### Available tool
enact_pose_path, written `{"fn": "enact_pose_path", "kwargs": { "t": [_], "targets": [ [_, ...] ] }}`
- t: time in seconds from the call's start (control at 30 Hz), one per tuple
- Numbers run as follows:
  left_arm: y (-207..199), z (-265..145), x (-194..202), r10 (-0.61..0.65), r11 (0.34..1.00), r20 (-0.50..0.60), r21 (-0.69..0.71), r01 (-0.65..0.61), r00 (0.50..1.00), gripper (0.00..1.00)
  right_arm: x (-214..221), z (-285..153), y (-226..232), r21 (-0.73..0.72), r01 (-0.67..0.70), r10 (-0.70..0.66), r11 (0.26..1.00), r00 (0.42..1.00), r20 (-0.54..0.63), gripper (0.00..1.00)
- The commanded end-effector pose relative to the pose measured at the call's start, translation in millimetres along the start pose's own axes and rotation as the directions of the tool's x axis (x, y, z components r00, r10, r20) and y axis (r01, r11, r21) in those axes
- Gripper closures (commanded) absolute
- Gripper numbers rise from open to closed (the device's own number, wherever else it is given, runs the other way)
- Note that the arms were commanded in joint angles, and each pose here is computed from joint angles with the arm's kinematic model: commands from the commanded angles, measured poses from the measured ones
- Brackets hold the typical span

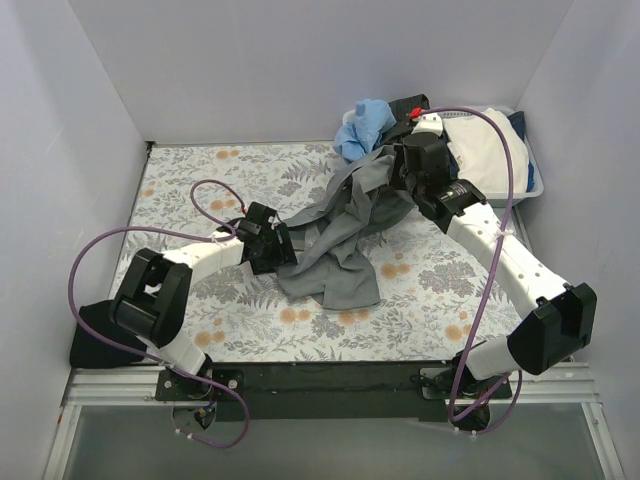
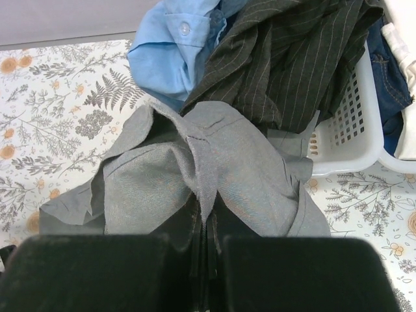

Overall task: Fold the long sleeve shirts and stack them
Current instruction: Move the shirt to the center of the board, then flatten the shirt out

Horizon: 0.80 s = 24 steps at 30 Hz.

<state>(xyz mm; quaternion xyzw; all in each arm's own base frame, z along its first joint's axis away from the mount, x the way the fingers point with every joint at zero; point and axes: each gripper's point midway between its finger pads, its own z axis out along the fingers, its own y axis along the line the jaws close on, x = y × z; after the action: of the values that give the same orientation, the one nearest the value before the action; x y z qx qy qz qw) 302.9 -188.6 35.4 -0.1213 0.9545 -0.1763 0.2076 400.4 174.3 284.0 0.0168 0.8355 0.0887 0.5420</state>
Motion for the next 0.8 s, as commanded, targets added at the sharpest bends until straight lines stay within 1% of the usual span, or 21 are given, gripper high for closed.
{"fn": "enact_pose_path", "kwargs": {
  "t": [0.0,0.03,0.07,0.1,0.13,0.17,0.2,0.27,0.33,0.4,0.43,0.47,0.5,0.57,0.6,0.67,0.7,0.73,0.77],
  "targets": [
    [16,5,-1,0.032,0.99,0.02,-0.137,-0.029,0.999,0.4,-9,-11,-5,-0.007,-0.034,0.034,0.999,0.999,0.028,0.99],
    [18,5,0,0.032,0.989,0.015,-0.145,-0.029,0.999,0.52,-9,-13,-5,-0.008,-0.036,0.036,0.999,0.999,0.027,0.99],
    [20,4,0,0.033,0.987,0.016,-0.156,-0.03,0.999,0.6,-10,-14,-5,-0.008,-0.038,0.038,0.999,0.999,0.032,0.99],
    [21,3,-1,0.033,0.986,0.02,-0.163,-0.03,0.999,0.72,-9,-15,-7,-0.005,-0.037,0.037,0.999,0.999,0.028,0.99],
    [22,0,-3,0.029,0.985,0.03,-0.171,-0.023,0.999,0.81,-10,-15,-8,-0.004,-0.038,0.038,0.999,0.999,0.032,0.99],
    [23,-5,-5,0.027,0.983,0.037,-0.183,-0.02,0.999,0.96,-10,-16,-9,-0.002,-0.039,0.039,0.999,0.999,0.032,0.99],
    [25,-8,-12,0.03,0.978,0.066,-0.206,-0.016,0.997,1.0,-11,-17,-9,-0.003,-0.039,0.039,0.999,0.999,0.033,0.99],
    [20,-24,-29,0.041,0.976,0.121,-0.219,-0.014,0.992,1.0,-17,-20,-8,-0.013,-0.035,0.036,0.999,0.998,0.044,0.99],
    [20,-41,-54,0.082,0.963,0.208,-0.268,-0.024,0.975,1.0,-28,-24,-3,-0.04,-0.02,0.022,0.999,0.998,0.062,0.99],
    [10,-72,-89,0.107,0.956,0.305,-0.293,-0.013,0.946,1.0,-38,-27,3,-0.071,-0.003,0.009,0.997,0.997,0.079,0.99],
    [13,-87,-107,0.129,0.942,0.365,-0.336,0.001,0.922,1.0,-51,-32,6,-0.083,0.016,-0.008,0.996,0.994,0.105,0.99],
    [13,-105,-120,0.151,0.937,0.396,-0.349,-0.003,0.906,1.0,-59,-34,9,-0.095,0.025,-0.014,0.995,0.993,0.121,0.99],
    [4,-130,-149,0.136,0.946,0.472,-0.323,0.028,0.871,1.0,-65,-36,12,-0.11,0.04,-0.025,0.993,0.991,0.133,0.99],
    [1,-168,-180,0.127,0.952,0.559,-0.299,0.057,0.819,1.0,-89,-44,17,-0.123,0.069,-0.045,0.99,0.982,0.186,0.99],
    [3,-193,-204,0.095,0.958,0.62,-0.269,0.098,0.779,1.0,-96,-47,19,-0.134,0.079,-0.051,0.988,0.978,0.202,0.99],
    [2,-229,-226,0.063,0.967,0.691,-0.222,0.128,0.72,1.0,-119,-57,24,-0.143,0.111,-0.071,0.983,0.964,0.254,0.99],
    [4,-253,-242,0.058,0.968,0.734,-0.208,0.143,0.676,1.0,-127,-60,24,-0.144,0.116,-0.073,0.983,0.959,0.274,0.99],
    [3,-265,-248,0.063,0.969,0.756,-0.202,0.14,0.651,1.0,-134,-63,25,-0.143,0.124,-0.078,0.982,0.954,0.29,0.99],
    [3,-284,-256,0.065,0.968,0.791,-0.197,0.153,0.608,1.0,-142,-67,27,-0.147,0.132,-0.081,0.98,0.947,0.31,0.99]
  ]
}}
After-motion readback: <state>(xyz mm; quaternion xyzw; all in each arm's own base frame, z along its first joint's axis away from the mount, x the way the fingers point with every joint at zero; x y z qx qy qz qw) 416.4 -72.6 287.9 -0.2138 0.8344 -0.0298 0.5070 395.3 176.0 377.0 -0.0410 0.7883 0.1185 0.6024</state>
